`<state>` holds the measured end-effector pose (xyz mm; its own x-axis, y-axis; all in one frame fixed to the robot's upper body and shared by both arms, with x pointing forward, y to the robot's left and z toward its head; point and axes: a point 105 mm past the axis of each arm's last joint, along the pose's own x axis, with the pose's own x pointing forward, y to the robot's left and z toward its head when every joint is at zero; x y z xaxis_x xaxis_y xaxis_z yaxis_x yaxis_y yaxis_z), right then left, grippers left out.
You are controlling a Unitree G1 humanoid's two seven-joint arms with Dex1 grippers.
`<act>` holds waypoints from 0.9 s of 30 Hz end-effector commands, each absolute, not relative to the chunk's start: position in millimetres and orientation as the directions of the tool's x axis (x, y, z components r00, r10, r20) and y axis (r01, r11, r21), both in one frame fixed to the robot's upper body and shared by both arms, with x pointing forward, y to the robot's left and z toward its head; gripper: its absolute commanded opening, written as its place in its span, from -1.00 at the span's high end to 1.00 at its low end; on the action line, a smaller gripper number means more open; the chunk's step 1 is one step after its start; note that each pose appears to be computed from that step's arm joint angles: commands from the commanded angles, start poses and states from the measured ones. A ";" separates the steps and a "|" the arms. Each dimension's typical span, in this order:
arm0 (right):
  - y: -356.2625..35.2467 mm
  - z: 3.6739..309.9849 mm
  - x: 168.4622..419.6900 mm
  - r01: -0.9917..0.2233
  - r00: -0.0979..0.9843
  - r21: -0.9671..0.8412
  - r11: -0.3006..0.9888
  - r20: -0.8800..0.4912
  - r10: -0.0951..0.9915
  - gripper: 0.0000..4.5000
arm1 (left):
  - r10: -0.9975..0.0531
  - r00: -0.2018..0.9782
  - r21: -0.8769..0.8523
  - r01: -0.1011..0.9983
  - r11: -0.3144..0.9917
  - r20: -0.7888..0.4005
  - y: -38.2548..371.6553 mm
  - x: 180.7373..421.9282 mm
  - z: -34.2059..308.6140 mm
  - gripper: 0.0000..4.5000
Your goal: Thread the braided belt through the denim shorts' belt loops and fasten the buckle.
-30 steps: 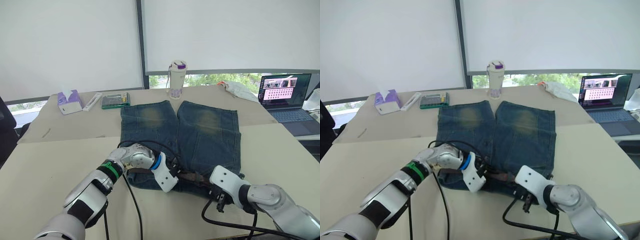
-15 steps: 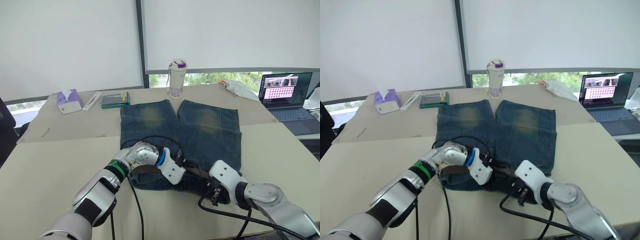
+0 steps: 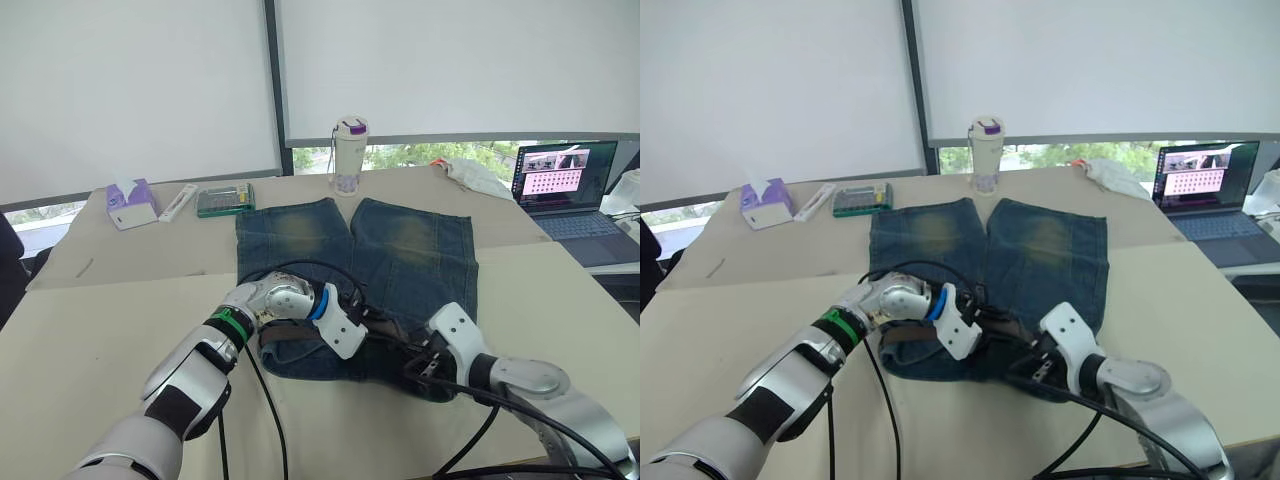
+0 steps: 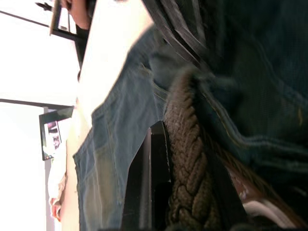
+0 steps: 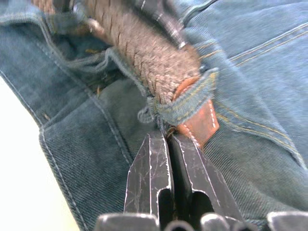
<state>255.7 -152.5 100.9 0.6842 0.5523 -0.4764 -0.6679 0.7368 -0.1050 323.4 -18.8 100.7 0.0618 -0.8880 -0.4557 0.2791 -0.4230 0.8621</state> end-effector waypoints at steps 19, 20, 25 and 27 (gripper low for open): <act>-149.9 123.8 243.5 -0.666 0.724 -0.206 0.717 -0.413 0.553 0.99 | -0.923 0.074 0.761 0.593 -0.264 -0.378 -51.2 326.4 109.5 1.00; -151.1 123.1 244.4 -0.660 0.728 -0.210 0.721 -0.414 0.546 0.99 | -0.924 0.076 0.756 0.602 -0.257 -0.375 -50.7 326.2 109.6 1.00; -152.3 125.6 250.4 -0.643 0.745 -0.210 0.737 -0.393 0.538 0.99 | -0.920 0.097 0.745 0.622 -0.242 -0.380 -46.7 325.8 104.9 1.00; -144.7 130.5 252.4 -0.658 0.737 -0.195 0.727 -0.364 0.570 0.99 | -0.921 0.075 0.746 0.613 -0.259 -0.381 -53.8 317.4 100.4 1.00</act>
<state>252.1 -162.0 115.7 0.7519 0.4936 -0.4370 -0.6139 0.7658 -0.1913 327.5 -39.4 93.3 0.1042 -0.9011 -0.4209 0.6418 -0.2624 0.7206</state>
